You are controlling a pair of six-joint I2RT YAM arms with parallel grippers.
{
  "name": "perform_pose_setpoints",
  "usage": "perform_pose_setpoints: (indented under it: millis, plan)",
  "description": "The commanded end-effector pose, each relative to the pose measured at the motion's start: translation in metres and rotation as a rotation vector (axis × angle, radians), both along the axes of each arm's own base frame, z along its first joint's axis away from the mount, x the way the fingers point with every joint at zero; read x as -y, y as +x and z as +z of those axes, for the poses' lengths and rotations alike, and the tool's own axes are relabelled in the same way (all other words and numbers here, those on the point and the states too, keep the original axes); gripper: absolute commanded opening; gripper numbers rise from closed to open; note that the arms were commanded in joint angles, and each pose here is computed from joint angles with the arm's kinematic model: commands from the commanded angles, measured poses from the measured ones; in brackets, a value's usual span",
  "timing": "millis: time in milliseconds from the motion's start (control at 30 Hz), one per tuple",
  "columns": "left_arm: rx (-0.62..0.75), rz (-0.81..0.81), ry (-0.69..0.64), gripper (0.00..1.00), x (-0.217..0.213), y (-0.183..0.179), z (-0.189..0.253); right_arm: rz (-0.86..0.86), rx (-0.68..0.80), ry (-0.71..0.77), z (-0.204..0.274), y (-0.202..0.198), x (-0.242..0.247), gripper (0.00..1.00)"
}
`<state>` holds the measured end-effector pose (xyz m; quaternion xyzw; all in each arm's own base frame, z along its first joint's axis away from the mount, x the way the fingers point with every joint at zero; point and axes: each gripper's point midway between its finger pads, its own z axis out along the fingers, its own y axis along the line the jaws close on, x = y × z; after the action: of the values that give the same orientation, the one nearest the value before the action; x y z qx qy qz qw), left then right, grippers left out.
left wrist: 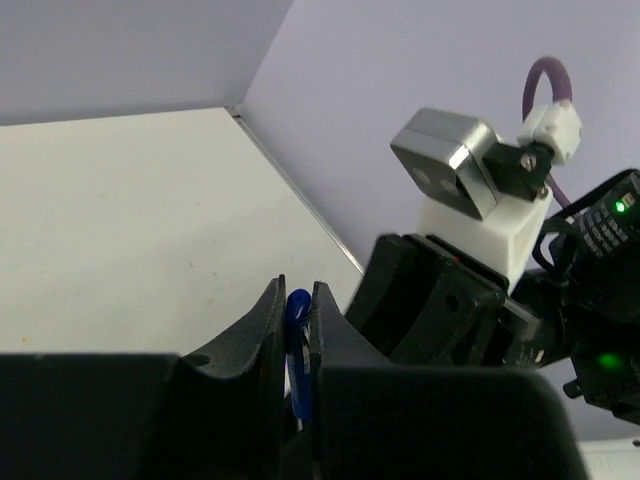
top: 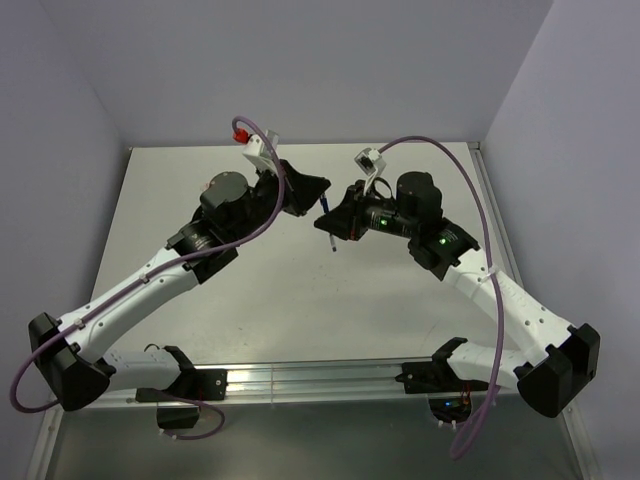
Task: Insert the pens into the pen caps
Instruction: Press the pen cap onto the pen, then place the pen at the center of the board.
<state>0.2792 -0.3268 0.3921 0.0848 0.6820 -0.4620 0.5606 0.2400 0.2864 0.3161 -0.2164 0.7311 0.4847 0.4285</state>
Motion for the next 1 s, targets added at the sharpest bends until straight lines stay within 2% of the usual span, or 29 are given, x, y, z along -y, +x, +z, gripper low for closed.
perform_pose_setpoints:
  millis: [0, 100, 200, 333, 367, 467, 500, 567, 600, 633, 667, 733, 967]
  plan:
    - [-0.004, -0.076, 0.088, 0.0, 0.014, -0.011, -0.011, -0.1, 0.171, 0.09, 0.058, 0.021, 0.009, 0.3]
    - [0.016, -0.059, 0.087, 0.0, 0.014, -0.004, -0.003, -0.108, 0.152, 0.063, 0.048, 0.022, 0.01, 0.43]
    - [0.029, -0.039, 0.093, 0.0, 0.014, 0.004, 0.001, -0.139, 0.135, 0.041, 0.04, 0.026, 0.014, 0.5]
    - [0.006, 0.012, 0.127, 0.0, 0.01, 0.021, -0.005, -0.177, 0.123, -0.004, 0.026, 0.027, 0.022, 0.54]
    - [-0.009, 0.072, 0.137, 0.0, 0.004, 0.034, -0.009, -0.211, 0.128, -0.015, 0.025, 0.029, 0.028, 0.55]
    - [-0.062, 0.157, 0.196, 0.0, -0.002, 0.069, -0.033, -0.298, 0.102, -0.045, 0.014, 0.03, 0.044, 0.57]
    - [-0.087, 0.188, 0.223, 0.01, -0.003, 0.084, -0.051, -0.392, 0.091, -0.065, 0.009, 0.039, 0.056, 0.59]
    - [-0.067, 0.237, 0.242, 0.06, -0.004, 0.1, -0.062, -0.474, 0.082, -0.068, 0.008, 0.043, 0.07, 0.6]
    - [-0.086, 0.254, 0.282, 0.12, 0.0, 0.109, -0.085, -0.544, 0.078, -0.088, 0.006, 0.049, 0.081, 0.61]
    - [-0.06, 0.265, 0.264, 0.14, 0.004, 0.117, -0.085, -0.567, 0.076, -0.092, 0.006, 0.05, 0.085, 0.61]
    - [-0.081, 0.275, 0.302, 0.14, 0.008, 0.129, -0.108, -0.581, 0.073, -0.097, 0.007, 0.051, 0.087, 0.61]
    - [-0.085, 0.289, 0.327, 0.18, 0.013, 0.142, -0.124, -0.619, 0.065, -0.125, 0.005, 0.055, 0.094, 0.62]
    - [-0.192, 0.237, 0.391, 0.19, 0.038, 0.179, -0.193, -0.626, 0.044, -0.161, 0.0, 0.057, 0.097, 0.63]
